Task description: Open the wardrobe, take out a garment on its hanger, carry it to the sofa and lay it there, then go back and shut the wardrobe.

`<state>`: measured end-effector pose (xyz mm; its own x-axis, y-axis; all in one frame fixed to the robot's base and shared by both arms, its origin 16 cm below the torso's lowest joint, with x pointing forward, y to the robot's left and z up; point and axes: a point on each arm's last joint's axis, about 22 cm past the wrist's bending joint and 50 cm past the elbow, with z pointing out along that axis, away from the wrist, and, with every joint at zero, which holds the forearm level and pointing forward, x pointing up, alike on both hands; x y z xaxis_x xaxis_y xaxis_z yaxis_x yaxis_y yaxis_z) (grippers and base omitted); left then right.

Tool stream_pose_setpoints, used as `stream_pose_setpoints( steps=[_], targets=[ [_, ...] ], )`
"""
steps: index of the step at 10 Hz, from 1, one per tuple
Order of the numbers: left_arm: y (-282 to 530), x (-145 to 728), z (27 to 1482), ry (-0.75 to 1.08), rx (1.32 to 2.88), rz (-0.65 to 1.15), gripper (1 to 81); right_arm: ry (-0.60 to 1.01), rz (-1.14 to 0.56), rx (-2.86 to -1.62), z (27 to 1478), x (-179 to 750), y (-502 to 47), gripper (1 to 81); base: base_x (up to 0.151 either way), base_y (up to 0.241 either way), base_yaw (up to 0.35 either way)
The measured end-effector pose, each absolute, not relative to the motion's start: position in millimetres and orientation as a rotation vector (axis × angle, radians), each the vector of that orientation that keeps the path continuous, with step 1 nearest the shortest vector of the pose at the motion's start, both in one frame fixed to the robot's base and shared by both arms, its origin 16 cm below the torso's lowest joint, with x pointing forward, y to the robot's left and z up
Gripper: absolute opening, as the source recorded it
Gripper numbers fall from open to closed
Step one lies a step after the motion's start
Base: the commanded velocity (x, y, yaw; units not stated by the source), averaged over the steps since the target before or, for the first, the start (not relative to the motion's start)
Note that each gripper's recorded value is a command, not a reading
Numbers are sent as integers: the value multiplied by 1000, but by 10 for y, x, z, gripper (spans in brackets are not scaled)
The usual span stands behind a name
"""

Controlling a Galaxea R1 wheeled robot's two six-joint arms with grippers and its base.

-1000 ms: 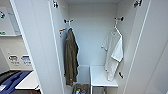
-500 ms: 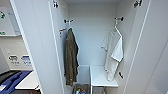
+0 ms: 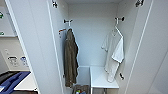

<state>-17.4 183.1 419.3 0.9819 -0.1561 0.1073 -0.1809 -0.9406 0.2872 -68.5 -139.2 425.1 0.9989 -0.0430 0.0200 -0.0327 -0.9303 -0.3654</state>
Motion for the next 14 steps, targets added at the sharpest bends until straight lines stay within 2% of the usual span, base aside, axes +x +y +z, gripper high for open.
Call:
stream_pose_setpoints(
  steps=[14],
  targets=[
    [1825,-173,4195,-246,2827,122,811,53,-41,-2762,4256,-673,-1344,811,77,-10,0]
  ],
)
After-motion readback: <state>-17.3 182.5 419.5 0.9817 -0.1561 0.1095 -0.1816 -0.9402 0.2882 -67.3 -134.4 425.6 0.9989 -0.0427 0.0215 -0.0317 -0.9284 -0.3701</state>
